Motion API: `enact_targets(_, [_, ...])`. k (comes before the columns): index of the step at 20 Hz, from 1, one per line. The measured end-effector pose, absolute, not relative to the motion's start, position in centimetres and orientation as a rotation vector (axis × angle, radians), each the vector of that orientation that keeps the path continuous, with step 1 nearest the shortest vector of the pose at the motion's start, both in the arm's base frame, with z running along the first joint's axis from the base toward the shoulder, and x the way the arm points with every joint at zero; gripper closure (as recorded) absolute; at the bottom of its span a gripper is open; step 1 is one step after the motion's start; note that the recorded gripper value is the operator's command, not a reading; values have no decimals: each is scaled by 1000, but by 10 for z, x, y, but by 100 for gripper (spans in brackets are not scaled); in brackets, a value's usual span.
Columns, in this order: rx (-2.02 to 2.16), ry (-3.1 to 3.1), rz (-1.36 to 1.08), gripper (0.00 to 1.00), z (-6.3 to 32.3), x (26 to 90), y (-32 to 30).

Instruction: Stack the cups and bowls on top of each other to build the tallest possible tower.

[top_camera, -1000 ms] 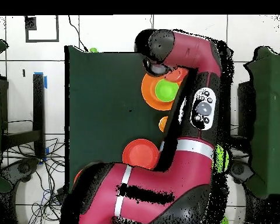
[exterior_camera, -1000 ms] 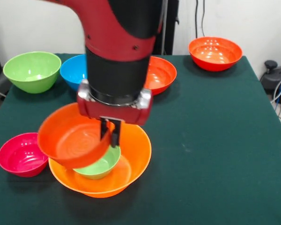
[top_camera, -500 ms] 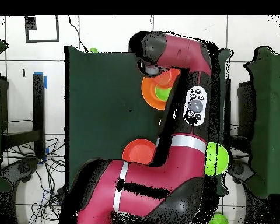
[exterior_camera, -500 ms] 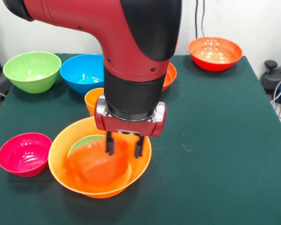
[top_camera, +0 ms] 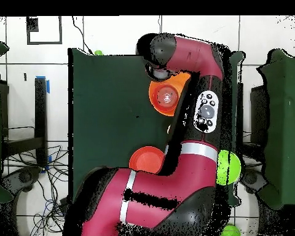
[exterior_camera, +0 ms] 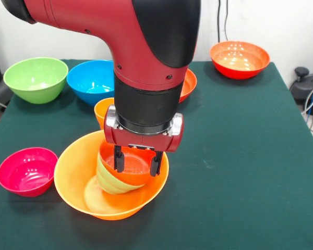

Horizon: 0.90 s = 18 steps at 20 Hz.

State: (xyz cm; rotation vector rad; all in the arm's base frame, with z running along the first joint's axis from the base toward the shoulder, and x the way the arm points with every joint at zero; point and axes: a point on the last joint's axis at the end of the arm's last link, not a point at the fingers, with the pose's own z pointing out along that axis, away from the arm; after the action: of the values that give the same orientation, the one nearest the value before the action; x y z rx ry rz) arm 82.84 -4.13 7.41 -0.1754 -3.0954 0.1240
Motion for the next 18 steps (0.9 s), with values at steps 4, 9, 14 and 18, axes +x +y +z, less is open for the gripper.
enact_targets(4, [-175, -3095, 124, 0, 74, 828, -41])
enact_targets(9, [-172, -3096, 124, 0, 74, 828, -39])
enact_targets(14, [-168, -3096, 125, 0, 74, 829, -38])
enact_targets(18, [-141, -3102, 178, 0, 75, 830, -42])
